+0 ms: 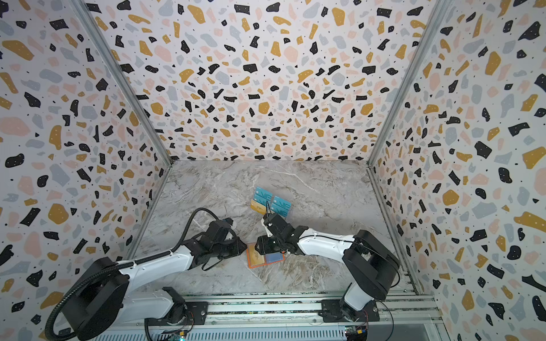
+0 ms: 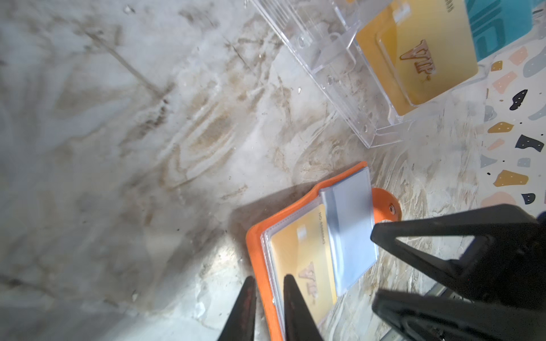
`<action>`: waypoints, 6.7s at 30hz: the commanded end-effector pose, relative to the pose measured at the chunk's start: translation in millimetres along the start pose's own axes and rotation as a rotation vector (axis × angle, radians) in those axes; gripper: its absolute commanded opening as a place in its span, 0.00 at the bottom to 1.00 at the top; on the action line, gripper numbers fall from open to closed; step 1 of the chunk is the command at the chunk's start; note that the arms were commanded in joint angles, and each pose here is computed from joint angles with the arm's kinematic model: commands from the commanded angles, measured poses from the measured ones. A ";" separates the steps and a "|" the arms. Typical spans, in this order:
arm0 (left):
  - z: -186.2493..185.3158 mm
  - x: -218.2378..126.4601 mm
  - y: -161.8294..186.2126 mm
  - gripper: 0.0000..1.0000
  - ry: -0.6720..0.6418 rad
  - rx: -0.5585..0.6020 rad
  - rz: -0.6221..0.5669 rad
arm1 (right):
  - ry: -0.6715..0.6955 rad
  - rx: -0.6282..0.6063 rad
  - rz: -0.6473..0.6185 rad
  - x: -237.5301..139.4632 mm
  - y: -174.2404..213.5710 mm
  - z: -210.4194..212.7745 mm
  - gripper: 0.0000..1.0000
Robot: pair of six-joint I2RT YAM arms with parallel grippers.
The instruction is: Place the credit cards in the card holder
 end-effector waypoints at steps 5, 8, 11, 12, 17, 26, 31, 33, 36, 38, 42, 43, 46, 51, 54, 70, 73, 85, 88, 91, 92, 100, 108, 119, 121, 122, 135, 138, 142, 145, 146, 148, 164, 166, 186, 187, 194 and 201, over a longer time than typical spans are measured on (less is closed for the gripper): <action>-33.6 -11.3 -3.2 0.23 0.086 0.010 0.004 | 0.004 -0.067 0.011 -9.5 4.8 -25.8 0.26; -47.9 -0.8 -0.7 0.24 0.109 -0.001 0.017 | -0.016 -0.072 0.022 -6.8 6.8 -32.0 0.21; -62.7 11.0 4.0 0.24 0.146 -0.012 0.016 | -0.008 -0.084 0.041 -4.6 9.0 -36.9 0.20; -66.9 15.4 5.7 0.24 0.162 -0.020 0.015 | 0.001 -0.087 0.044 -5.0 9.7 -38.7 0.20; -77.0 35.7 13.8 0.27 0.182 -0.057 0.017 | 0.026 -0.075 0.068 -6.2 19.9 -50.4 0.20; -68.2 57.1 18.8 0.28 0.165 -0.114 -0.007 | 0.079 -0.057 0.104 -5.5 32.0 -61.3 0.20; -58.6 59.4 21.0 0.27 0.130 -0.133 -0.024 | 0.085 -0.049 0.114 -3.8 34.2 -62.8 0.20; -54.1 60.8 22.5 0.27 0.114 -0.139 -0.027 | 0.085 -0.048 0.114 -3.4 33.5 -62.7 0.20; -52.1 64.9 24.0 0.28 0.107 -0.136 -0.013 | 0.087 -0.049 0.112 -3.7 32.5 -62.5 0.21; -51.3 67.5 24.7 0.28 0.106 -0.136 -0.005 | 0.089 -0.048 0.113 -3.2 33.0 -63.1 0.21; -47.6 71.0 26.8 0.28 0.094 -0.135 0.007 | 0.085 -0.040 0.112 -2.4 33.7 -63.3 0.21; -46.1 71.8 27.8 0.28 0.090 -0.135 0.012 | 0.085 -0.038 0.112 -2.5 33.9 -63.3 0.21; -43.2 74.4 29.4 0.28 0.084 -0.139 0.022 | 0.080 -0.033 0.109 -2.6 34.7 -63.1 0.22; -43.1 78.3 31.7 0.30 0.097 -0.144 0.040 | 0.064 -0.026 0.104 -2.2 34.1 -62.0 0.24; -42.5 79.3 32.5 0.30 0.107 -0.153 0.043 | 0.060 -0.023 0.103 -2.2 33.7 -61.7 0.24; -37.7 68.6 43.9 0.31 0.204 -0.254 0.061 | 0.063 -0.009 0.107 -1.8 39.0 -64.0 0.24; -30.6 65.8 45.5 0.34 0.169 -0.271 0.042 | 0.062 -0.008 0.107 -1.4 39.2 -64.2 0.25; -30.5 73.8 46.6 0.43 0.145 -0.258 0.063 | 0.059 -0.012 0.100 -2.1 39.2 -63.6 0.24; -28.7 75.3 47.6 0.43 0.143 -0.264 0.066 | 0.061 -0.012 0.100 -2.4 39.3 -63.7 0.25; -27.4 75.8 48.2 0.43 0.136 -0.268 0.068 | 0.061 -0.011 0.102 -2.4 39.7 -64.0 0.24; -27.1 75.8 48.2 0.43 0.134 -0.269 0.067 | 0.061 -0.011 0.102 -2.1 39.8 -64.1 0.24; -34.4 79.5 47.7 0.43 0.212 -0.262 0.098 | 0.054 -0.015 0.104 0.0 37.6 -63.3 0.24; -38.9 77.6 44.5 0.42 0.250 -0.248 0.099 | 0.049 -0.008 0.107 0.6 41.2 -64.4 0.24; -38.5 77.7 37.4 0.41 0.296 -0.245 0.072 | 0.049 -0.026 0.029 -17.4 26.6 -54.8 0.23; -36.3 77.2 35.8 0.41 0.302 -0.250 0.060 | 0.057 -0.030 0.009 -21.8 24.0 -53.3 0.23; -35.3 77.1 34.7 0.41 0.303 -0.251 0.054 | 0.059 -0.032 0.002 -23.1 23.4 -53.0 0.22; -36.0 84.0 31.8 0.28 0.406 -0.283 0.079 | 0.088 -0.011 -0.061 -35.0 27.2 -55.6 0.19; -35.4 84.0 32.3 0.21 0.412 -0.292 0.080 | 0.089 -0.005 -0.069 -36.2 27.2 -56.2 0.18; -36.8 81.3 31.5 0.11 0.434 -0.302 0.073 | 0.076 -0.001 -0.108 -41.1 25.6 -54.4 0.17; -37.4 78.7 31.8 0.04 0.446 -0.303 0.074 | 0.079 0.017 -0.131 -44.0 23.8 -56.2 0.16; -37.3 77.8 32.0 0.03 0.448 -0.300 0.072 | 0.071 0.024 -0.128 -43.7 23.3 -57.5 0.16; -37.9 76.1 32.1 0.02 0.454 -0.292 0.073 | 0.051 0.033 -0.118 -41.2 23.3 -59.5 0.16; -34.8 63.2 29.5 0.03 0.475 -0.201 0.084 | -0.035 0.017 -0.048 -22.1 31.1 -66.9 0.16; -35.0 61.1 28.9 0.03 0.470 -0.183 0.085 | -0.040 0.022 -0.031 -17.5 34.0 -69.0 0.16; -41.0 60.1 28.8 0.28 0.467 -0.155 0.131 | -0.237 -0.039 -0.047 -13.6 35.2 -53.2 0.14; -42.3 58.0 28.0 0.36 0.463 -0.152 0.126 | -0.246 -0.040 -0.047 -13.0 34.9 -52.7 0.14; -47.6 44.8 23.0 0.57 0.346 -0.098 0.108 | -0.272 -0.049 -0.039 -11.6 33.7 -50.8 0.14; -36.0 34.6 20.3 0.60 0.089 0.003 0.104 | -0.278 -0.055 -0.052 -11.3 34.2 -48.4 0.14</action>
Point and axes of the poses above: each gripper's point midway between its finger pads, its own x axis out along the fingers, its own z axis along the line the jaws close on, y = z × x, the point moved 10 cm from there along -x, back along the fingers, and after that the axes turned 8 degrees about -x, right-handed, at the moved point
